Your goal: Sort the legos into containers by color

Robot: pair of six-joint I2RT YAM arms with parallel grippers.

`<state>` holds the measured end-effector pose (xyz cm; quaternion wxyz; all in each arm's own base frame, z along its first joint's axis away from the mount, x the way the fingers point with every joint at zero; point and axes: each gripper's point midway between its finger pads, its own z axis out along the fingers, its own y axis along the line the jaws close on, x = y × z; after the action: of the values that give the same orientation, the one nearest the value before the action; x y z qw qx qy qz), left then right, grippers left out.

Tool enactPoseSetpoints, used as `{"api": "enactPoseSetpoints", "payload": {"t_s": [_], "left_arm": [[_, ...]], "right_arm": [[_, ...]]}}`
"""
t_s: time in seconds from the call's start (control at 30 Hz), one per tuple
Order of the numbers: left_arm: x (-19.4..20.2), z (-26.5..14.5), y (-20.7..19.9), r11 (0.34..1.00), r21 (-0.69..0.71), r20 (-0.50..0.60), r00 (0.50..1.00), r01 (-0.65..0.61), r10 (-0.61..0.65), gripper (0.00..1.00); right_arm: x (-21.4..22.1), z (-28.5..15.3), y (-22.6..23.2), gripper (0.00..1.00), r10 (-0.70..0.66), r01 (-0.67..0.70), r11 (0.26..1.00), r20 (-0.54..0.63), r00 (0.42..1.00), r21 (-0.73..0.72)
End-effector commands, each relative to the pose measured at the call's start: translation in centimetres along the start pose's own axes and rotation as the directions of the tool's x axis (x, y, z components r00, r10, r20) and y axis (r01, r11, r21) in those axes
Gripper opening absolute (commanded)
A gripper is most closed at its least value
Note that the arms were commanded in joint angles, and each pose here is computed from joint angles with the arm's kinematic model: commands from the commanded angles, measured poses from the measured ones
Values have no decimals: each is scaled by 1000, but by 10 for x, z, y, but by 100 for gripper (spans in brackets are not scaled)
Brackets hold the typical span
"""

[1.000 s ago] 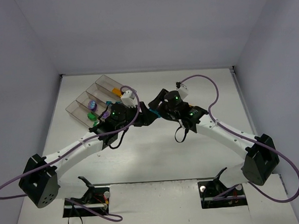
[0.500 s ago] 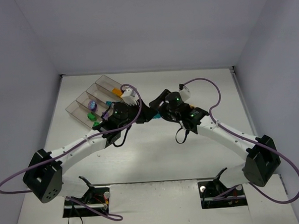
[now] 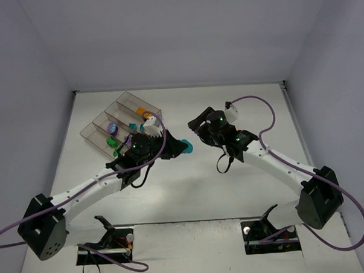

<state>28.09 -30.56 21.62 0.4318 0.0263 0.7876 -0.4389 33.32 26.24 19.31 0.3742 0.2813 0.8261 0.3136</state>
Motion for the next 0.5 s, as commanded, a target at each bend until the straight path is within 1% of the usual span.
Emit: {"api": "enactPoseSetpoints", "payload": {"t_s": [0.0,0.13,0.23,0.27,0.33,0.37,0.4,0.43,0.47], "left_arm": [[-14,-22,-19,997,59,38,998,-42,40,0],[-17,-32,-11,998,32,38,998,-60,59,0],[-30,-36,14,997,-54,50,997,-55,57,0],[-44,-37,36,992,-119,60,997,-32,39,0],[-62,-37,61,982,-186,80,996,-10,25,0],[-80,-37,85,967,-254,100,995,7,19,0],[-91,-37,96,959,-282,108,994,6,26,0],[-93,-31,114,945,-327,78,996,-21,49,0],[-113,-30,117,936,-350,91,993,-37,73,1]], "right_arm": [[-48,-1,-1,0,40,-40,999,153,987,-4],[-64,3,-14,0,38,-43,999,179,983,26],[-71,4,-18,0,-21,13,999,193,981,44],[-72,4,-19,0,-74,65,997,190,979,51],[-69,4,-21,0,-134,126,990,173,976,56],[-63,5,-27,0,-181,174,983,145,973,63],[-60,3,-29,0,-199,193,980,135,971,57],[-57,2,-32,0,-216,211,976,121,969,54],[-49,2,-40,0,-237,233,971,90,967,57]]}}
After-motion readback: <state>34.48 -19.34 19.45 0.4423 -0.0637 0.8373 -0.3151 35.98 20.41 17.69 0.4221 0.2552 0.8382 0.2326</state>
